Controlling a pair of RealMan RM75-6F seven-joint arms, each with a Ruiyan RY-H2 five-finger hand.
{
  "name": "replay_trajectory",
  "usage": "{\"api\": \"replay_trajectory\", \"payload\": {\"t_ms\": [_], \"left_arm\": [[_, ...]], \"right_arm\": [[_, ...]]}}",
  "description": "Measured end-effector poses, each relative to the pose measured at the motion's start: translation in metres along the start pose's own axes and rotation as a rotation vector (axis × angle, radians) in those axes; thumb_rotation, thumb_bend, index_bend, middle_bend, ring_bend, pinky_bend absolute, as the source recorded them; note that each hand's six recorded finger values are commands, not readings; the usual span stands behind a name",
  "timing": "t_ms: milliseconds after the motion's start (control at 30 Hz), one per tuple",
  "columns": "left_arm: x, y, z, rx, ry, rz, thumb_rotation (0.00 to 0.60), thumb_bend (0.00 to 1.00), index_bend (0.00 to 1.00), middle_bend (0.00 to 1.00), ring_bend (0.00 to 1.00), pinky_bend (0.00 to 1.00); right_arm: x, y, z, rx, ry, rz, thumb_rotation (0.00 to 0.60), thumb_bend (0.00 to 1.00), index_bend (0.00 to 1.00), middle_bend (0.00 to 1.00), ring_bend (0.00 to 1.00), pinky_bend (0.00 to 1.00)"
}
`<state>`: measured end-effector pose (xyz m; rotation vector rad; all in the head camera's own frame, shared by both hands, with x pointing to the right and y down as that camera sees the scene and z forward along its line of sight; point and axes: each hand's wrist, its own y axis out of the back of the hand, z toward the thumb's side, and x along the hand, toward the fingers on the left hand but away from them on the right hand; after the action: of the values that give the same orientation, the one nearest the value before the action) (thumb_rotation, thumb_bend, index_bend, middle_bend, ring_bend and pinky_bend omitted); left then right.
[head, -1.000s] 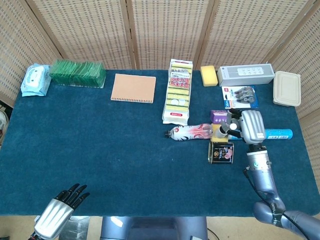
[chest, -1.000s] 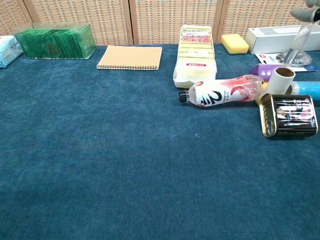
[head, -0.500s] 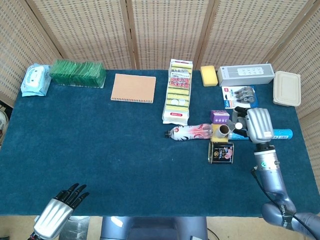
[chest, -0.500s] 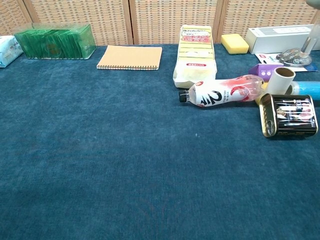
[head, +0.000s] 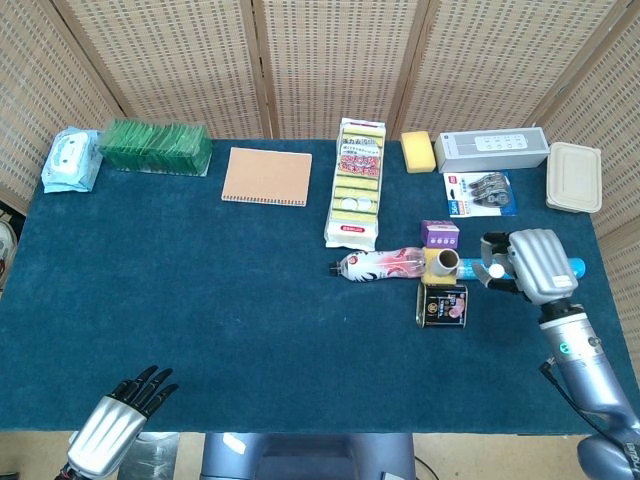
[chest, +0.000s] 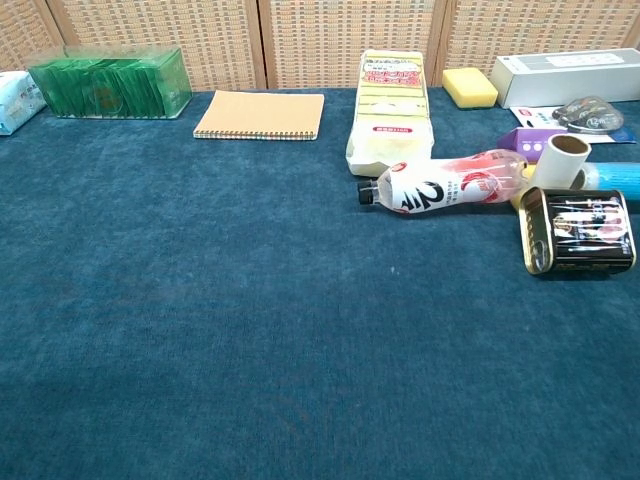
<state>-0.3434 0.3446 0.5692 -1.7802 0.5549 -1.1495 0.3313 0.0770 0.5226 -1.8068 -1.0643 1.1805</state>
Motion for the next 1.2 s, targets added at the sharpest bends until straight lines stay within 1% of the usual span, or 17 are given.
{"api": "replay_trajectory", "payload": {"t_ms": [133,267,400,500,567,600,667,733,833,900,967,1033,1133,1200], "left_arm": [[0.0,0.0,0.0,0.001,0.0,0.0,0.6,0.28,0.22,0.18,0.16,0.39],[0.0,0.0,0.001,0.001,-0.002,-0.001,0.6,0.28,0.22,0.18,0.16,0.39],[-0.001,0.001,0.001,-0.002,-0.004,0.002,0.6,0.28,0.22,0.18,0.16,0.39],[0.0,0.002,-0.001,-0.003,0.002,0.005,0.6,0.28,0.22,0.18,0.16,0.39],[0.001,0.001,-0.002,-0.005,0.006,0.001,0.6,0.28,0.22,0.18,0.16,0.39],[0.001,0.001,-0.002,-0.004,0.007,0.001,0.6,0.28,0.22,0.18,0.16,0.39],[0.002,0.0,-0.002,-0.003,0.006,-0.001,0.6,0.28,0.22,0.18,0.16,0.39],[0.001,0.001,-0.001,-0.004,0.002,-0.001,0.6,0.28,0.22,0.18,0.16,0.39],[0.0,0.001,0.0,-0.004,-0.002,0.004,0.6,0.28,0.22,0.18,0.16,0.39],[-0.001,0.002,0.0,-0.005,-0.002,0.005,0.6,0.28,0.22,0.18,0.16,0.39],[0.0,0.002,-0.001,-0.006,-0.001,0.007,0.6,0.28,0.22,0.18,0.16,0.39],[0.001,0.002,-0.002,-0.007,0.003,0.006,0.6,0.28,0.22,0.18,0.16,0.39],[0.003,0.001,-0.003,-0.005,0.011,0.001,0.6,0.28,0.22,0.18,0.16,0.39],[0.002,0.0,-0.002,-0.002,0.007,-0.002,0.6,0.28,0.22,0.18,0.16,0.39]], "right_arm": [[0.018,0.003,0.007,0.011,0.027,0.067,0.6,0.47,0.8,0.96,1.0,1.0],[0.026,0.001,0.01,-0.02,0.032,0.116,0.6,0.48,0.8,0.96,1.0,1.0],[0.021,0.001,0.003,-0.042,0.002,0.115,0.6,0.48,0.8,0.96,1.0,1.0],[0.019,-0.005,-0.006,-0.028,-0.044,0.115,0.6,0.48,0.8,0.96,1.0,1.0],[0.023,-0.011,-0.007,-0.013,-0.05,0.132,0.6,0.48,0.8,0.96,1.0,1.0],[0.025,-0.013,-0.005,-0.008,-0.041,0.141,0.6,0.48,0.8,0.96,1.0,1.0],[0.032,-0.019,0.002,0.002,0.0,0.163,0.6,0.48,0.8,0.96,1.0,1.0],[0.038,-0.022,0.013,0.008,0.062,0.173,0.6,0.48,0.8,0.96,1.0,1.0],[0.037,-0.018,0.027,0.018,0.144,0.144,0.6,0.48,0.8,0.97,1.0,1.0],[0.034,-0.014,0.03,0.021,0.159,0.115,0.6,0.48,0.8,0.97,1.0,1.0],[0.032,-0.011,0.025,0.011,0.132,0.081,0.6,0.48,0.8,0.97,1.0,1.0],[0.033,-0.01,0.014,-0.012,0.072,0.065,0.6,0.48,0.8,0.97,1.0,1.0],[0.039,-0.014,-0.001,-0.042,-0.007,0.081,0.6,0.48,0.8,0.97,1.0,1.0],[0.041,-0.013,-0.002,-0.048,-0.014,0.08,0.6,0.48,0.8,0.97,1.0,1.0]]}}
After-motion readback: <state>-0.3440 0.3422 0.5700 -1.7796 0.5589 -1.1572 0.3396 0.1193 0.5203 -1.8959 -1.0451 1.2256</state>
